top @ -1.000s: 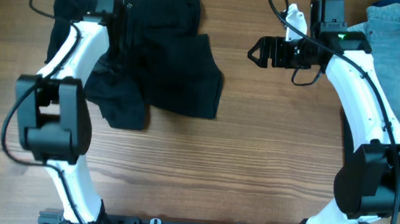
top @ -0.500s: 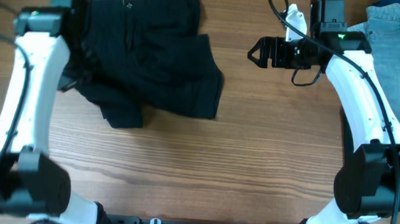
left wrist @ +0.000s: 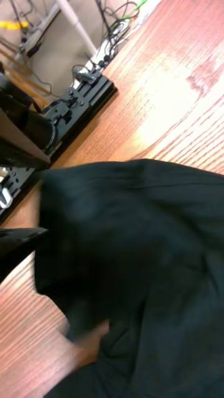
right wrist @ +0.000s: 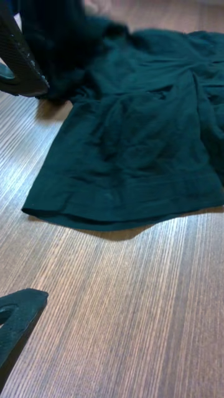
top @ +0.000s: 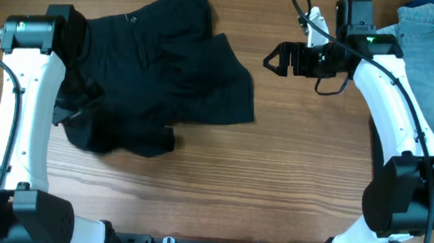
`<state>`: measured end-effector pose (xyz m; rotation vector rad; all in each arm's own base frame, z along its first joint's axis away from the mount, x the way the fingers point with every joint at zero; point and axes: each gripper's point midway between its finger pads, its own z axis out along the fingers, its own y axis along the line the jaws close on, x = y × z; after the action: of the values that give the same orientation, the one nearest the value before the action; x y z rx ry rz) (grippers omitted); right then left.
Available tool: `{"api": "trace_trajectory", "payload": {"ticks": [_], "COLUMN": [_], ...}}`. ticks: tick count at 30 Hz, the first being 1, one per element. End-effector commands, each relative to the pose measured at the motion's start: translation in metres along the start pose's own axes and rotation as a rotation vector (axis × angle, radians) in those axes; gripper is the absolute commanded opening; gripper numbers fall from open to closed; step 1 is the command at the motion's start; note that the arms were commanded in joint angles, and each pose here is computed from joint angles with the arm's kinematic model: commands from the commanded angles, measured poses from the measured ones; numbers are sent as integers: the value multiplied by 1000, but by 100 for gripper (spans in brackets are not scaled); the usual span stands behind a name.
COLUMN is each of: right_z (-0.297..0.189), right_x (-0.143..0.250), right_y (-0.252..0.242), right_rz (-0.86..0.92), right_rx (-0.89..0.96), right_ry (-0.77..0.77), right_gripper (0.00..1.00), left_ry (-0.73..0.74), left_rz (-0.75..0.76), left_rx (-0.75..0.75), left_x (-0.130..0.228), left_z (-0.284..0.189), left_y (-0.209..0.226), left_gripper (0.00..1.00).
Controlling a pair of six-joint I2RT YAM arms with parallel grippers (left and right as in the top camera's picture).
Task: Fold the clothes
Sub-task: 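Grasp the right side of the shorts with the right gripper and pull rightward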
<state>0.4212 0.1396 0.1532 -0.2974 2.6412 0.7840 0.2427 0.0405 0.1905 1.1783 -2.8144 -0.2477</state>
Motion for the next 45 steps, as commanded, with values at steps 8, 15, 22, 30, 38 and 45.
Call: {"api": "trace_trajectory", "payload": {"ticks": [8,15,22,30,38,45], "right_z": [17,47,81,134,167,169], "right_x": [14,32,32,48,58,1], "right_y": [32,66,112,112,105,118], "right_rz": [-70,-67,85,172,188,-253], "right_rx": [-89,49,85,84,102,66], "right_ry": [61,118,61,111,133,-89], "right_gripper": [92,90,75,79,30,63], "left_ry": [-107,-291,-411,-428,-428,-438], "left_rz": [4,8,7,-132,-193,-188], "left_rx": [152,317,329,378,364,367], "left_x": [-24,-68,-96,-126,-137,-140], "left_z": [-6,-25,-35,-36,-33,-33], "left_y": [-30,-68,-69,-46,-26,-27], "left_gripper": [23,67,77,86,90,90]}}
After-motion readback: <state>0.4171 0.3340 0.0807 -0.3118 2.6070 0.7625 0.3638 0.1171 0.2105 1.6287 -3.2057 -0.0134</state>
